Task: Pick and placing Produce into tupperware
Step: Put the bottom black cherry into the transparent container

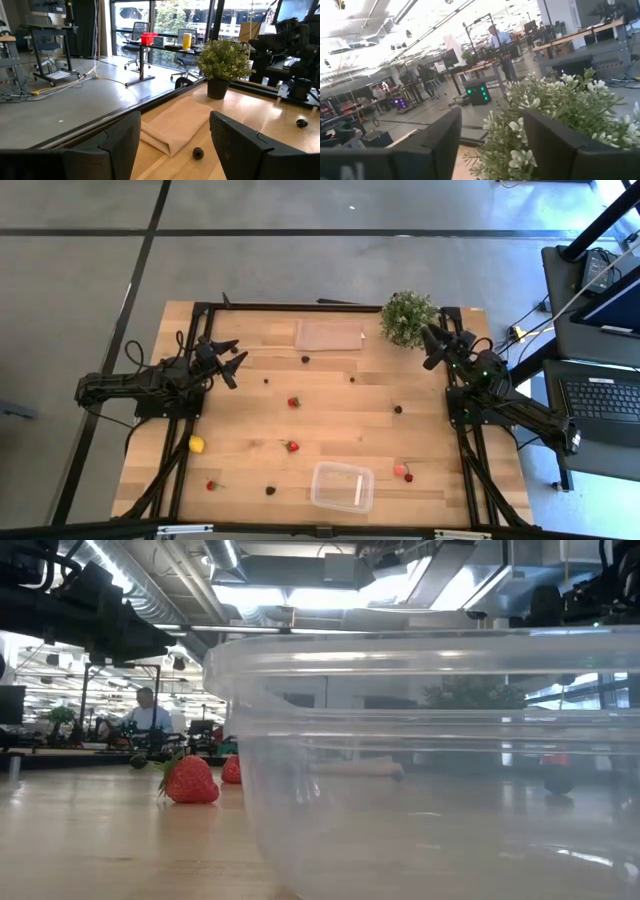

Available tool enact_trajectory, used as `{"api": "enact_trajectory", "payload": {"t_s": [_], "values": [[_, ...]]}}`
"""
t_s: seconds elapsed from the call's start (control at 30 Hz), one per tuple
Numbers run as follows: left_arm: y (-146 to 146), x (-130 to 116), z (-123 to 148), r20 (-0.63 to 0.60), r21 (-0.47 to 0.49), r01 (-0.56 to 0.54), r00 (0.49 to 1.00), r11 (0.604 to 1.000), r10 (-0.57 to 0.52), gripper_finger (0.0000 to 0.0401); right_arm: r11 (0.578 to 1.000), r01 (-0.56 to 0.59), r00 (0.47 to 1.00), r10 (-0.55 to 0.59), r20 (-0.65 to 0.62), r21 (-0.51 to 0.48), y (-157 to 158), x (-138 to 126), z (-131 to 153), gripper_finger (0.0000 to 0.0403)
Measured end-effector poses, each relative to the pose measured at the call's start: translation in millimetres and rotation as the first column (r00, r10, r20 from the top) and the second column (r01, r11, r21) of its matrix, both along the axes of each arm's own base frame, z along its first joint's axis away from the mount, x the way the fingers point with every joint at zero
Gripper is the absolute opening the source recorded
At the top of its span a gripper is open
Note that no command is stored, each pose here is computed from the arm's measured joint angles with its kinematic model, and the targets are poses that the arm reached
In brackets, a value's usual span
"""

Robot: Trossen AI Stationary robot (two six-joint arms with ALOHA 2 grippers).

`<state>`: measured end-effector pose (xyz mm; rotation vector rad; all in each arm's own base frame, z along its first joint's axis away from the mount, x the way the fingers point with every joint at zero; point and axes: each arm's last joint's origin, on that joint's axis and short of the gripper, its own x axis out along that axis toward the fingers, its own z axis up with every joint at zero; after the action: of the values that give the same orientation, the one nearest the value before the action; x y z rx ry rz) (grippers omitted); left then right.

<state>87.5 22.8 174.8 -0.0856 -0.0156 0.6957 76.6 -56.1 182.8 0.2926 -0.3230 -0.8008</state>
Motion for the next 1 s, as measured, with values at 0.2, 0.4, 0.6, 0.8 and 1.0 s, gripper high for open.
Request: {"api": "enact_trajectory", "payload": {"t_s": [0.2, 0.4, 0.6, 0.8, 1.0], "values": [[0, 0, 0, 0.0, 0.0, 0.0, 1.0, 1.0, 0.0, 0.0229, 0.985, -0.152, 0.987, 0.147, -0.058, -0.077, 6, 0, 17, 0.0245], [0, 0, 0, 0.0, 0.0, 0.0, 1.0, 1.0, 0.0, 0.0229, 0.951, -0.303, 0.922, 0.276, -0.271, -0.063, 19, -9, 67, 0.0245], [1, -1, 0, -0.001, 0.001, -0.028, 1.0, 1.0, 0.028, 0.0229, 0.927, -0.37, 0.843, 0.359, -0.401, 0.053, 25, -11, 129, 0.0245], [1, -1, 0, 0.0, 0.001, -0.067, 0.998, 0.998, 0.067, 0.0229, 0.862, -0.412, 0.619, 0.503, -0.603, 0.296, 23, 19, 152, 0.0245], [1, -1, 0, -0.001, 0.001, -0.067, 0.998, 0.998, 0.067, 0.0229, 0.761, -0.314, 0.261, 0.644, -0.72, 0.567, 28, 59, 115, 0.0245]]}}
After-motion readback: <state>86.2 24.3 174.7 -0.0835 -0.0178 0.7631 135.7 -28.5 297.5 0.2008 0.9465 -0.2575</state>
